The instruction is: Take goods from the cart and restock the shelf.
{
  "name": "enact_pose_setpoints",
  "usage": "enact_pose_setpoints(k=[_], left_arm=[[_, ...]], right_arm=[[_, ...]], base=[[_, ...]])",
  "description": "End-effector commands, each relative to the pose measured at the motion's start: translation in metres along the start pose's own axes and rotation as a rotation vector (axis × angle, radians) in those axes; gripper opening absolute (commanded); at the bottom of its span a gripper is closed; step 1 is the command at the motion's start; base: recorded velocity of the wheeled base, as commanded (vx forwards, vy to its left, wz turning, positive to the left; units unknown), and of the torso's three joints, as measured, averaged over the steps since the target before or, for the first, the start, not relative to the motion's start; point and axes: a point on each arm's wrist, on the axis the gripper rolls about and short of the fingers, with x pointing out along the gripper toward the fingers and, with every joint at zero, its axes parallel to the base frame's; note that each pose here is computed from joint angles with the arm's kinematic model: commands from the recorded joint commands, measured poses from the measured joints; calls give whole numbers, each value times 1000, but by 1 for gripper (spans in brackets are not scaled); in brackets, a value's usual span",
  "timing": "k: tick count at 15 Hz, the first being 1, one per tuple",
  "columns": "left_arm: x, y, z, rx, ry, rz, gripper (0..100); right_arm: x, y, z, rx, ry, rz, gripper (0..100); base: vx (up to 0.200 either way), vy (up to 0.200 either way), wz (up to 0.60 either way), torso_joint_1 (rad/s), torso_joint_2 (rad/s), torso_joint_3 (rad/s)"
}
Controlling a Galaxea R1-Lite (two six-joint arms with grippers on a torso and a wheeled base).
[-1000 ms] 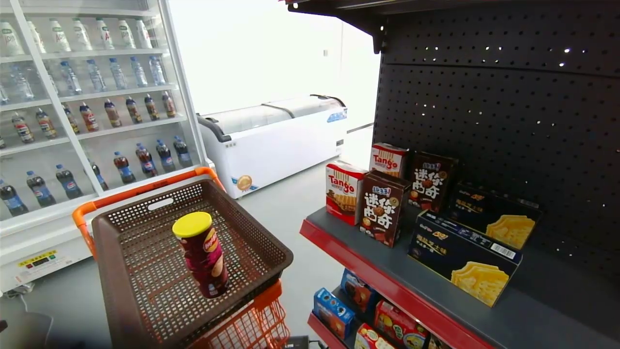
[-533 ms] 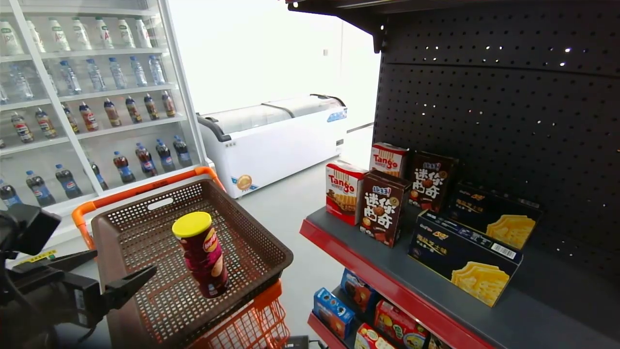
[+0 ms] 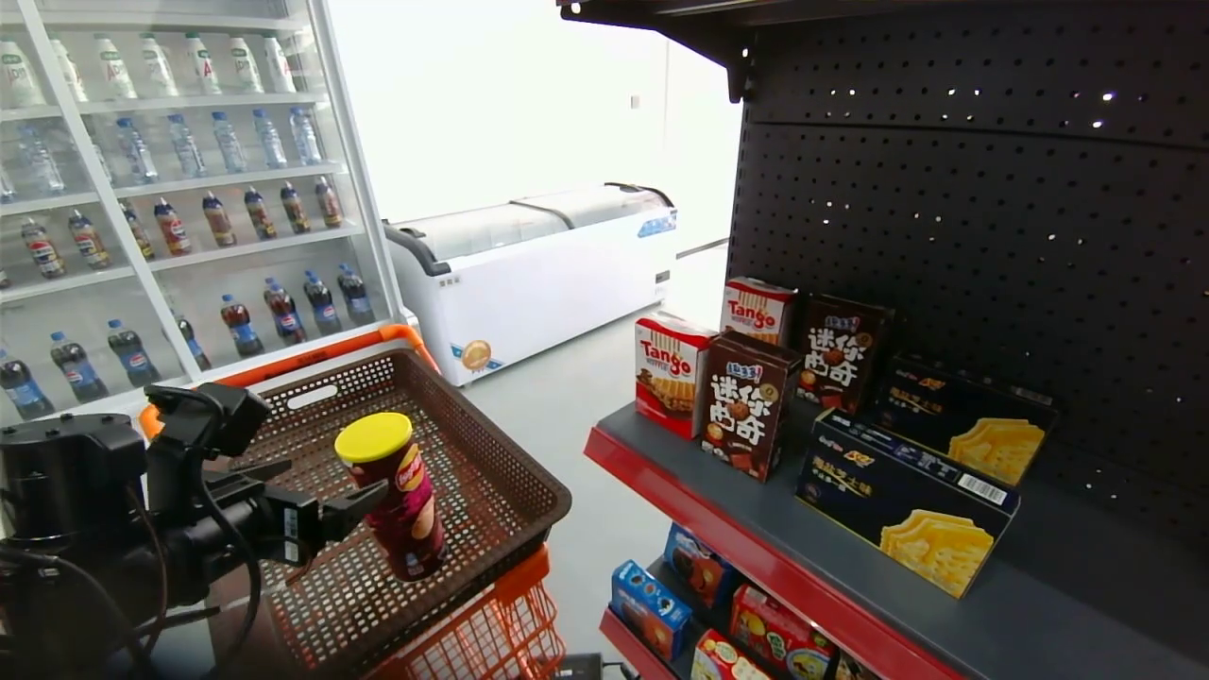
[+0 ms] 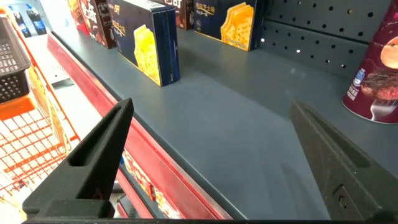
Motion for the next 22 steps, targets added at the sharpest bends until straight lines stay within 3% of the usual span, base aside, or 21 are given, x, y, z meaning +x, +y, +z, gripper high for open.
enact_pose_setpoints(k=[1,5,9,10,15,20,22], left_arm=[[22,-4,-26,-3,75,-4,100],[39,-4,-41,10,31,25,100],[62,-2,-54,74,-48,44,100],[66,-2,-55,77,-64,46,100],[85,-2,-73,86,-15,41,100],[109,-3,-70,96,-56,34,100],[113,-6,-73,99,-49,23,100]], right_arm=[[0,0,0,0,1,-1,100],[0,0,0,0,1,1,100],[0,0,0,0,1,-1,100],[0,0,0,0,1,-1,100],[0,0,0,0,1,-1,100],[0,0,0,0,1,-1,100],[0,0,0,0,1,-1,100]], base=[[0,0,0,0,0,0],[0,0,0,0,0,0],[0,0,0,0,0,0],[0,0,0,0,0,0],[0,0,0,0,0,0],[0,0,0,0,0,0],[0,0,0,0,0,0]])
